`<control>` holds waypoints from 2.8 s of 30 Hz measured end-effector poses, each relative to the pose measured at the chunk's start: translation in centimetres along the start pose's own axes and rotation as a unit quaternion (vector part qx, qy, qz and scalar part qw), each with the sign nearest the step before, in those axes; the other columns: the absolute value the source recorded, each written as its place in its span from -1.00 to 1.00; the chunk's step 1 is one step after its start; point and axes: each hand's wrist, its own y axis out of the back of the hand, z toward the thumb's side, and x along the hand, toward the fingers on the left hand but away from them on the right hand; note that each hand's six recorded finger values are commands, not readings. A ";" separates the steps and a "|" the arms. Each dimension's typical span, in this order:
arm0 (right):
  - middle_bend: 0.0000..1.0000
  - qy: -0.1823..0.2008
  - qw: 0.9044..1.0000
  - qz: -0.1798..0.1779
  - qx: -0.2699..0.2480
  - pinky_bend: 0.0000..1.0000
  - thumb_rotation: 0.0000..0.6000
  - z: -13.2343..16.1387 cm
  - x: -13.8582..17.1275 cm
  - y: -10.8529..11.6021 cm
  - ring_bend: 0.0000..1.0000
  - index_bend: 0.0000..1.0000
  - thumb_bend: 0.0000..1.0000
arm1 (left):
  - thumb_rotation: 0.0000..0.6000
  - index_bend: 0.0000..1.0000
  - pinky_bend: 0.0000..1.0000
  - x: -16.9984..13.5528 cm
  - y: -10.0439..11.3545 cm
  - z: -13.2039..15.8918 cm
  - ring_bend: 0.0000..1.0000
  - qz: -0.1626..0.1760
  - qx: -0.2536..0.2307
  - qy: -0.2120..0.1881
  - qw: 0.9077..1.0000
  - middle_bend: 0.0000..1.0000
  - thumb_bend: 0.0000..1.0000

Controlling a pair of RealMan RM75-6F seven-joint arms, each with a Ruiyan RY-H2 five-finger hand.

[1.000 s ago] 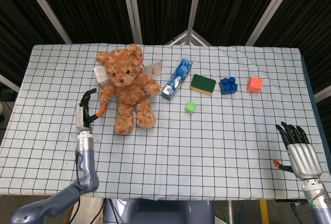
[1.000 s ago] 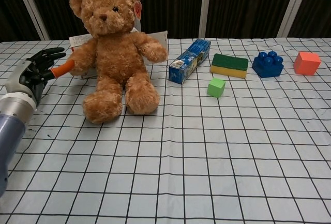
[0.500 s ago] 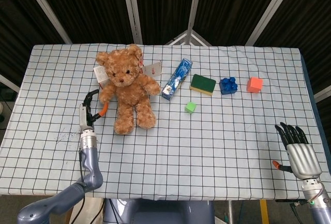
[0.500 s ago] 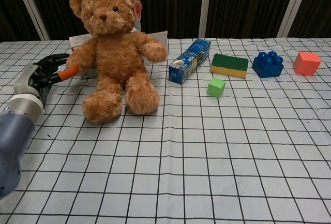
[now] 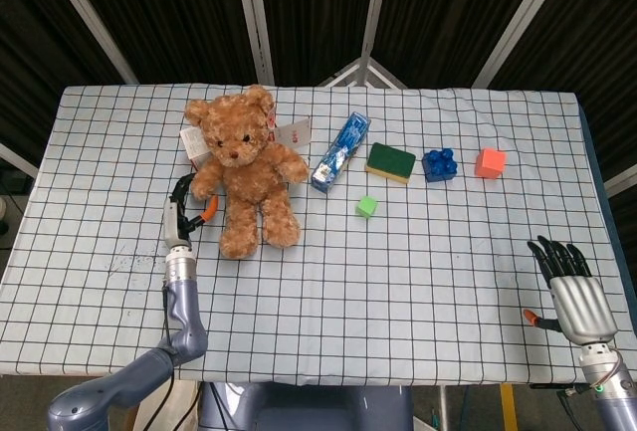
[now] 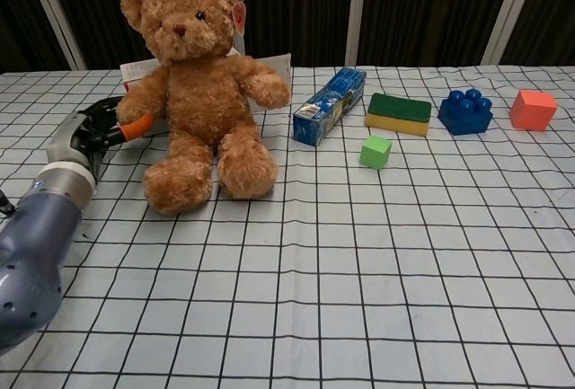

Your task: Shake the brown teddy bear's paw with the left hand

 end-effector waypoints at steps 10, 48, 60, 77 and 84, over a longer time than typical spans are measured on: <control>-1.00 -0.002 1.000 0.004 -0.001 -1.00 1.00 -0.1 -0.1 -0.1 -1.00 -1.00 -0.79 | 1.00 -0.43 -1.00 0.2 -0.1 -0.1 -1.00 0.008 0.002 0.001 1.000 -0.47 -0.04; -1.00 -0.002 1.000 0.013 -0.003 -1.00 1.00 0.0 -0.3 -0.4 -1.00 -1.00 -0.79 | 1.00 -0.22 -1.00 0.7 -0.4 2.1 -0.99 0.034 -0.009 -0.020 0.999 -0.15 0.34; -1.00 -0.002 1.000 0.019 -0.002 -1.00 1.00 0.1 -0.3 -0.6 -1.00 -1.00 -0.79 | 1.00 -0.22 -1.00 0.7 0.4 2.1 -0.99 0.042 -0.003 -0.012 0.999 -0.15 0.33; -1.00 -0.003 1.000 0.020 0.001 -1.00 1.00 0.2 -0.3 -0.7 -1.00 -1.00 -0.80 | 1.00 -0.23 -1.00 1.3 0.9 3.0 -0.99 0.052 0.002 -0.026 0.998 -0.15 0.32; -1.00 -0.004 1.000 0.024 0.001 -1.00 1.00 0.2 -0.3 -0.8 -1.00 -1.00 -0.80 | 1.00 -0.23 -1.00 1.0 1.0 3.4 -0.99 0.050 0.010 -0.034 0.998 -0.15 0.31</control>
